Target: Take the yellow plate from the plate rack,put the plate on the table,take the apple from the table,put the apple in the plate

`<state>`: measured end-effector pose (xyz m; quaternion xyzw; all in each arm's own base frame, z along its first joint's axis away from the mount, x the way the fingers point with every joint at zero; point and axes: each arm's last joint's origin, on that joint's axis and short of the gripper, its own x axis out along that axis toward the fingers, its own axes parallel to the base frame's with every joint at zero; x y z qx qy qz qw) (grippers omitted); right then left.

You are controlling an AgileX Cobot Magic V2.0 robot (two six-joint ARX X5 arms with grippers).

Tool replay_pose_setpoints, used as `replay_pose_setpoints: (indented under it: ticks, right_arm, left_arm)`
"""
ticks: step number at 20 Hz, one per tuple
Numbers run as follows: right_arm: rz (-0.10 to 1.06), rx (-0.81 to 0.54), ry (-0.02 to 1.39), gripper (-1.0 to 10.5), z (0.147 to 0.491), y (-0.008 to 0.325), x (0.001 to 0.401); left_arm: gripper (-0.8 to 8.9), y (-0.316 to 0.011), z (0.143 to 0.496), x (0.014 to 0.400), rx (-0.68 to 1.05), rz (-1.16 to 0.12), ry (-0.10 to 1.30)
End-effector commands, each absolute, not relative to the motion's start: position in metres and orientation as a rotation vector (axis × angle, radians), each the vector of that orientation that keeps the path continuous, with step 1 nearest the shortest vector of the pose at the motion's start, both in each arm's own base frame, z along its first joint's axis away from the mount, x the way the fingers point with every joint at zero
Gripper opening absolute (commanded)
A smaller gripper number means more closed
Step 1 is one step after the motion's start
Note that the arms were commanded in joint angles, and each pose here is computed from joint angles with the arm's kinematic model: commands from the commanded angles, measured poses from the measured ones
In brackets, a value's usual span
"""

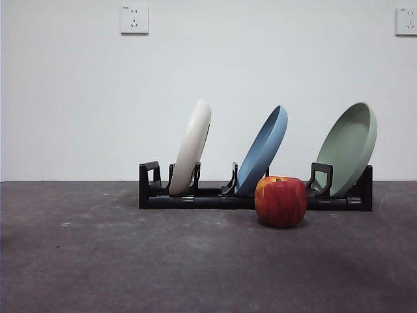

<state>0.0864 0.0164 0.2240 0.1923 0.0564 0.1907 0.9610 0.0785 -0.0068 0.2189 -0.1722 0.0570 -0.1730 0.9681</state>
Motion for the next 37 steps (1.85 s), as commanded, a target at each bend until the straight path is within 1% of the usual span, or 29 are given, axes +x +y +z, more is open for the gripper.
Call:
replay_pose_setpoints:
  ticks: [1,6,10,11,14,18,22,27,28,29,30,31,32,37]
  right_arm:
    - [0.408,0.367,0.148,-0.1,0.245,0.017,0.085]
    - [0.480,0.228,0.282,-0.1,0.278,0.019,0.085]
    - [0.498,0.104,0.416,-0.1,0.301,0.019,0.085]
    - [0.518,0.060,0.454,-0.1,0.307,0.020,0.084]
    - [0.582,-0.009,0.536,-0.1,0.322,0.021,0.084]
    - [0.634,-0.050,0.641,-0.1,0.335,0.021,0.083]
    - [0.656,-0.070,0.745,-0.1,0.335,0.021,0.084]
    - [0.653,-0.066,0.764,0.1,0.334,0.021,0.085]
    - [0.652,-0.063,0.765,1.1,0.334,0.021,0.085]
    - [0.649,-0.057,0.768,2.5,0.334,0.021,0.085]
    - [0.639,-0.033,0.776,4.7,0.334,0.021,0.085]
    - [0.634,-0.022,0.781,6.2,0.334,0.021,0.085]
    - [0.633,-0.018,0.782,6.8,0.334,0.021,0.085]
    - [0.632,-0.013,0.786,6.6,0.333,0.021,0.086]
  left_arm:
    - [-0.07,-0.008,0.233,0.077,-0.350,-0.398,0.109]
    - [-0.07,-0.011,0.259,0.079,-0.335,-0.519,0.149]
    - [-0.07,-0.014,0.276,0.084,-0.307,-0.635,0.212]
    - [-0.07,-0.014,0.281,0.086,-0.300,-0.677,0.236]
    - [-0.07,-0.016,0.290,0.091,-0.275,-0.759,0.292]
    - [-0.07,-0.017,0.297,0.096,-0.250,-0.841,0.368]
    - [-0.08,-0.018,0.300,0.096,-0.203,-0.882,0.446]
    - [0.04,-0.018,0.301,0.096,-0.185,-0.888,0.449]
    - [0.65,-0.018,0.301,0.096,-0.185,-0.887,0.447]
    - [1.99,-0.018,0.301,0.096,-0.188,-0.885,0.448]
    - [4.09,-0.018,0.301,0.096,-0.189,-0.883,0.449]
    - [5.29,-0.018,0.301,0.096,-0.188,-0.883,0.447]
    - [5.40,-0.018,0.302,0.097,-0.184,-0.883,0.439]
    - [5.39,-0.018,0.304,0.102,-0.167,-0.867,0.409]
